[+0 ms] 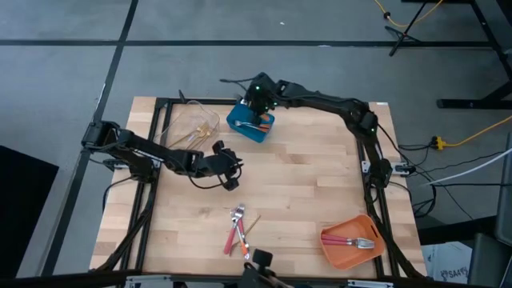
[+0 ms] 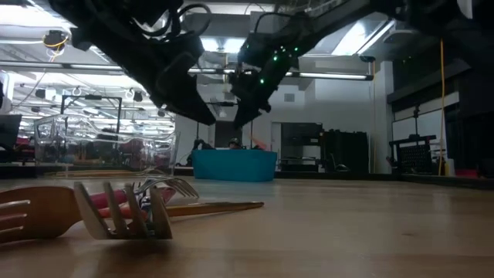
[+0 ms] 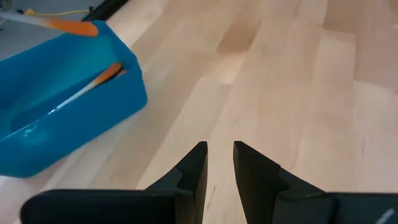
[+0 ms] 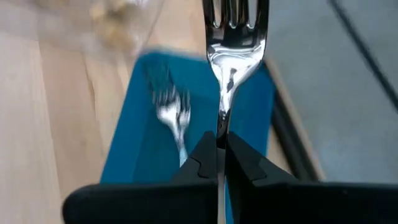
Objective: Sort silverware by color (type)
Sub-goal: Put the orange fork into the blue bin
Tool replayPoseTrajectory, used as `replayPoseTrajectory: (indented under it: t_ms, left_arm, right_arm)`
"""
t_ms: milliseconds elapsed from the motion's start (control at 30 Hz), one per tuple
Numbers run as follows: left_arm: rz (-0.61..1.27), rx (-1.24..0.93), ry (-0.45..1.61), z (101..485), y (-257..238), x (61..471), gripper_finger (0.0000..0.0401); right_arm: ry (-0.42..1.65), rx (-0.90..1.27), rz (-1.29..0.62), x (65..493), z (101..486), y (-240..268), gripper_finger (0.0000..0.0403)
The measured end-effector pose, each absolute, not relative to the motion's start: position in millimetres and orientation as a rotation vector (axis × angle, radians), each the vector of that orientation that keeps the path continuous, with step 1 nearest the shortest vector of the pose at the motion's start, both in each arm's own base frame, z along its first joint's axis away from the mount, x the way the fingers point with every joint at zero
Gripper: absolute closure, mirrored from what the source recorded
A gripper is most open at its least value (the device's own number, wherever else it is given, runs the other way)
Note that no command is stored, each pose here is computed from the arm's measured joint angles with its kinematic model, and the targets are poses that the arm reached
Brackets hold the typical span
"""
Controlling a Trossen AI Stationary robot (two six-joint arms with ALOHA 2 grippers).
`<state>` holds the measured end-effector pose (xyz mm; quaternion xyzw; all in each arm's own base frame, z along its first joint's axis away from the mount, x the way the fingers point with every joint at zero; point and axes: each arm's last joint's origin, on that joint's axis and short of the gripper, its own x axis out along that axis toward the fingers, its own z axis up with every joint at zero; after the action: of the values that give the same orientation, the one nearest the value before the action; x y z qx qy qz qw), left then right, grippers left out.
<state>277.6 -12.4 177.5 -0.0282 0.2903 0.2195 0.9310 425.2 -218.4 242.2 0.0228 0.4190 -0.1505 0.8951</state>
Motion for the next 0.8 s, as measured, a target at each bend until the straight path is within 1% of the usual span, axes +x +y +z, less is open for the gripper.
replayPoseTrajectory:
  t_ms: [167, 267, 467, 800]
  left_arm:
    - [0.436, -0.043, 0.623, 175, -17, 276, 0.0330]
    - [0.435, -0.043, 0.622, 175, -18, 276, 0.0330]
    - [0.444, -0.061, 0.616, 175, -18, 276, 0.0330]
    - [0.446, -0.067, 0.614, 175, -18, 276, 0.0330]
  right_arm:
    - [0.992, 0.007, -0.254, 422, 225, -217, 0.0403]
    - [1.021, -0.023, -0.226, 423, 217, -217, 0.0403]
    - [1.041, -0.041, -0.208, 425, 208, -218, 0.0403]
    - [1.012, -0.052, -0.214, 427, 210, -219, 0.0403]
